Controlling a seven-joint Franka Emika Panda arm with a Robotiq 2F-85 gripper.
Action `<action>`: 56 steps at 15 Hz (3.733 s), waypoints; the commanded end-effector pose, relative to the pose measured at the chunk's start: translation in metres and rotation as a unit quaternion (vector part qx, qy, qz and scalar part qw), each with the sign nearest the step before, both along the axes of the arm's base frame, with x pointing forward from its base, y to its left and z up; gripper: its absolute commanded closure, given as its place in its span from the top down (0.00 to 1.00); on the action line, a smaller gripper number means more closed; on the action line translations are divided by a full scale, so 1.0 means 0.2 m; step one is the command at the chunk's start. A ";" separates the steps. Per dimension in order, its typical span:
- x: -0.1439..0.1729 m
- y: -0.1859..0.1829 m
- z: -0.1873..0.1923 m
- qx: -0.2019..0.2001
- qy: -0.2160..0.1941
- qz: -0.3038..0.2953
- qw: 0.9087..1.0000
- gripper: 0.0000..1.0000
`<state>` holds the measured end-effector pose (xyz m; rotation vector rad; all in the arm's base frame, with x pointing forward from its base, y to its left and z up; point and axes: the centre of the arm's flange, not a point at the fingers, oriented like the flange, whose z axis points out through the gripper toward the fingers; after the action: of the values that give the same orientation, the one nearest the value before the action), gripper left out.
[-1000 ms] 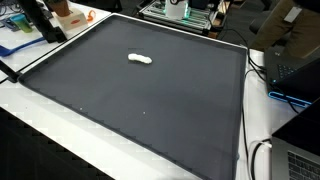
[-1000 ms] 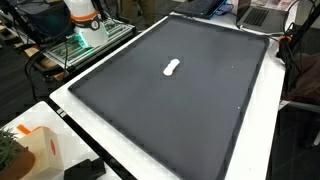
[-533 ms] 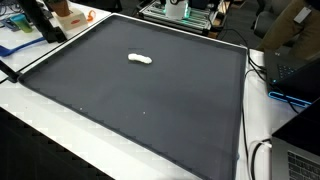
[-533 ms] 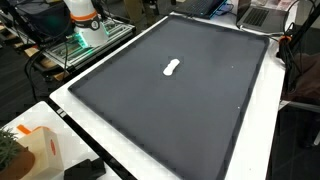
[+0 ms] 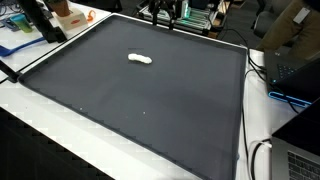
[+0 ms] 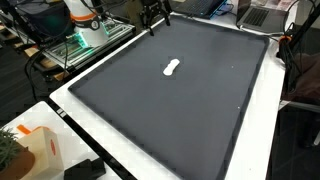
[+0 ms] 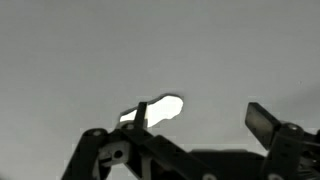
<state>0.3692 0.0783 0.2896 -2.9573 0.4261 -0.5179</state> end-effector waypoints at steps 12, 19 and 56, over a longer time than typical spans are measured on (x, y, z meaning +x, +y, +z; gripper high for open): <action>-0.04 -0.05 -0.09 -0.051 -0.085 -0.006 0.995 1.00; -0.07 -0.11 -0.15 -0.083 -0.135 0.036 0.987 1.00; 0.04 -0.17 -0.38 -0.085 -0.174 0.046 0.980 1.00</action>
<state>0.3730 0.0491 0.2236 -2.9278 0.2251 -1.1333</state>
